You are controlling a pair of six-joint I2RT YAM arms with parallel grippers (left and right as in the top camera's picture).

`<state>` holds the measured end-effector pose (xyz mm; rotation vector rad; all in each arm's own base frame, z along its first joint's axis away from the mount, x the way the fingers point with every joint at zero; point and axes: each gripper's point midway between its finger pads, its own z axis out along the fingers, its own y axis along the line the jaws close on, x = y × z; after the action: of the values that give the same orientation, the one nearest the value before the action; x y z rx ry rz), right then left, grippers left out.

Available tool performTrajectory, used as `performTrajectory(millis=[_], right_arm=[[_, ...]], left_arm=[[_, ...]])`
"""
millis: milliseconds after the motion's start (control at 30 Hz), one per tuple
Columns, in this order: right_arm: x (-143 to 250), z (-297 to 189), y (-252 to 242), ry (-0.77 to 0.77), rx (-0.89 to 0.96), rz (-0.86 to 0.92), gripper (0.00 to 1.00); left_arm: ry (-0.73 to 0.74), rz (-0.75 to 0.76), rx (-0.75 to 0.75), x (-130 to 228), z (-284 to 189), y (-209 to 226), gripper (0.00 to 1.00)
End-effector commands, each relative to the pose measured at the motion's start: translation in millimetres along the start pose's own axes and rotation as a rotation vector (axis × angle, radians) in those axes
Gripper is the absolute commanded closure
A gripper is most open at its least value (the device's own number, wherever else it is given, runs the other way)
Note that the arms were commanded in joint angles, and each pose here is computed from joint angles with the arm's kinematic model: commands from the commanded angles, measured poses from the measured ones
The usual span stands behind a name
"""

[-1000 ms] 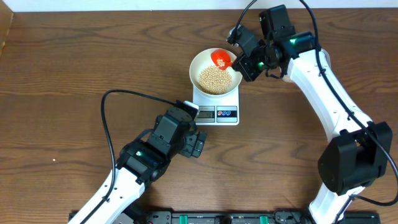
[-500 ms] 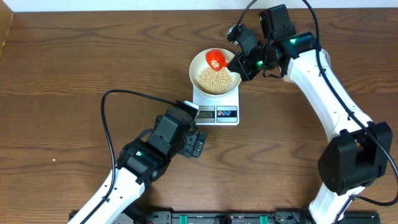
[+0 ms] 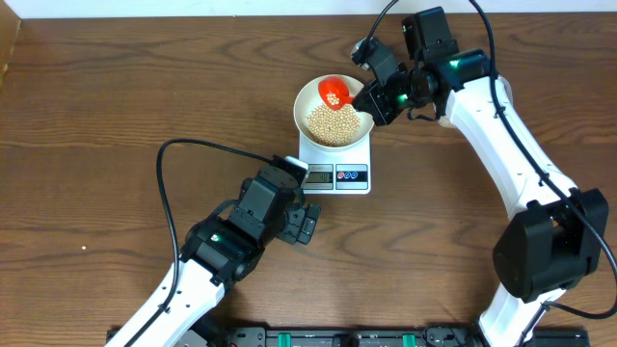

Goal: Scoop item into bowl and weigh 50g on scale
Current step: 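Shake the tipped scoop over the bowl with the right gripper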

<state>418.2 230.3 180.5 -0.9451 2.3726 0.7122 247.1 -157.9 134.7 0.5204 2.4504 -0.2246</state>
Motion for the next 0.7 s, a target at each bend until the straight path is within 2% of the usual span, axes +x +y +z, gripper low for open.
performTrajectory(millis=[0,667], right_arm=[[-6,-9,4,-0.027,-0.010,0.001,0.99],[0,-7,-13,0.018,0.112,-0.061,0.99]], left_arm=[[-0.008,0.003,-0.006,-3,-1,0,0.05],[-0.008,0.004,-0.006,-3,-1,0,0.05]])
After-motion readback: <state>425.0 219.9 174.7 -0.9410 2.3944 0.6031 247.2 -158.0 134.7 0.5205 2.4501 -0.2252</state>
